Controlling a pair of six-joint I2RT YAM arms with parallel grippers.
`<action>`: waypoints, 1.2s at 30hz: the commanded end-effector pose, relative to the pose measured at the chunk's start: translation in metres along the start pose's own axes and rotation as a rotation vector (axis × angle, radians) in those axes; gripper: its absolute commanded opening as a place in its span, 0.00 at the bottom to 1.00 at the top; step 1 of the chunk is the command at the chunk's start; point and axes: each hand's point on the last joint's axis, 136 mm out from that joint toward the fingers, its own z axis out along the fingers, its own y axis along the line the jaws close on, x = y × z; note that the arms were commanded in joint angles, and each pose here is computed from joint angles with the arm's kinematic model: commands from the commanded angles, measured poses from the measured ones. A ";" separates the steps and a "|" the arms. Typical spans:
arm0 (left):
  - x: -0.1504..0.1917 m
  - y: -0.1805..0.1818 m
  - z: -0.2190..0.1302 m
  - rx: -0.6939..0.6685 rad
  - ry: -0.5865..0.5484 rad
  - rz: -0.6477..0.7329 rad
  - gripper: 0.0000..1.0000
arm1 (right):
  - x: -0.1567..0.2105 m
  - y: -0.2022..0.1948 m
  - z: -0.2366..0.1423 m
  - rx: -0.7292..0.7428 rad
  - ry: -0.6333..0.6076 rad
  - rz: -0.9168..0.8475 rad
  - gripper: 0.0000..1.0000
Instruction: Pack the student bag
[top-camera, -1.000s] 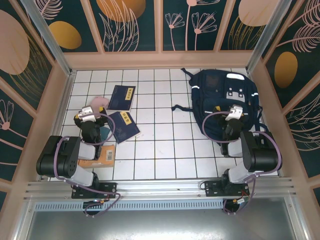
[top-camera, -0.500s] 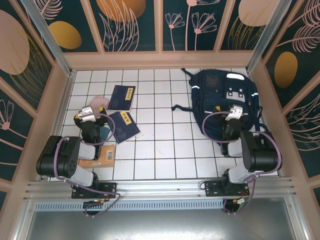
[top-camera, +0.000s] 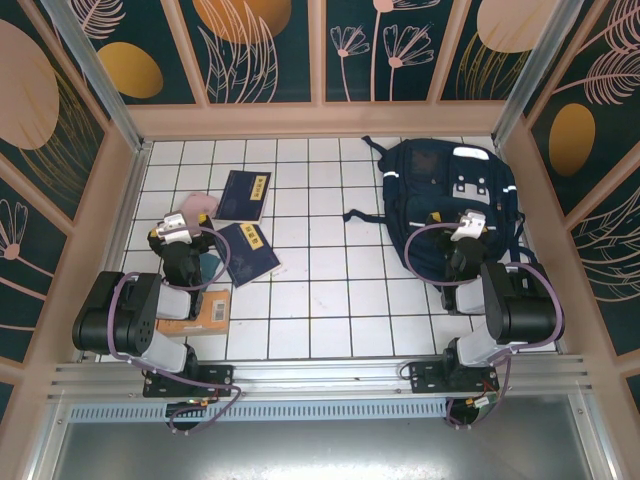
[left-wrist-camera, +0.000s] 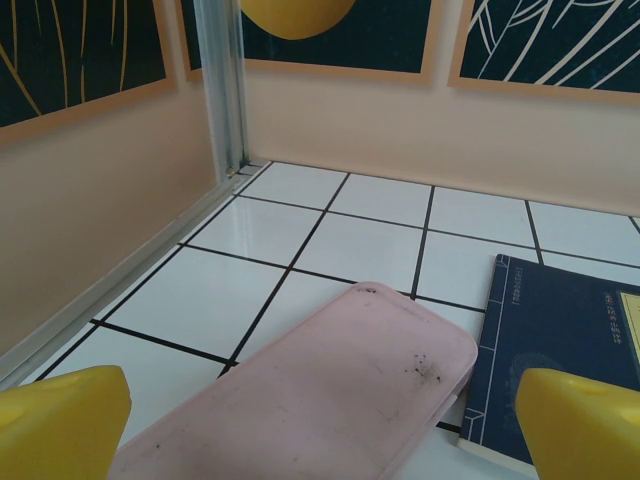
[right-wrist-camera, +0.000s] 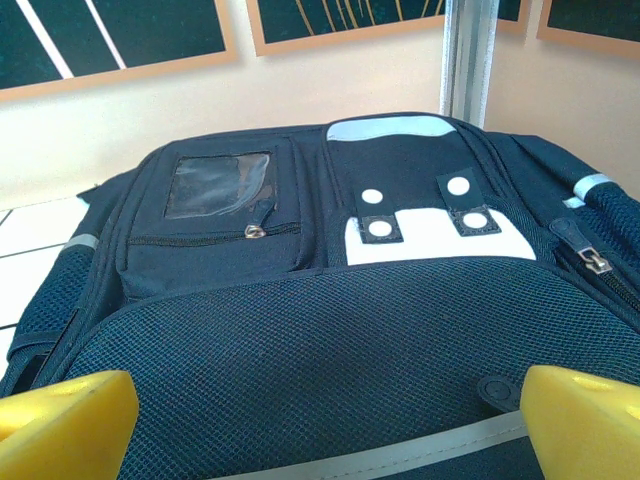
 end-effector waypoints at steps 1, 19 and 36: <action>-0.017 0.003 0.000 -0.014 -0.053 -0.031 0.99 | -0.012 0.001 0.001 -0.003 -0.026 0.020 0.99; -0.070 -0.026 0.006 0.020 0.291 -0.308 0.99 | -0.061 0.044 0.030 -0.007 0.485 0.258 0.99; -0.059 -0.070 -0.024 0.256 0.493 -0.445 0.99 | 0.060 0.110 0.066 -0.142 0.896 0.386 0.91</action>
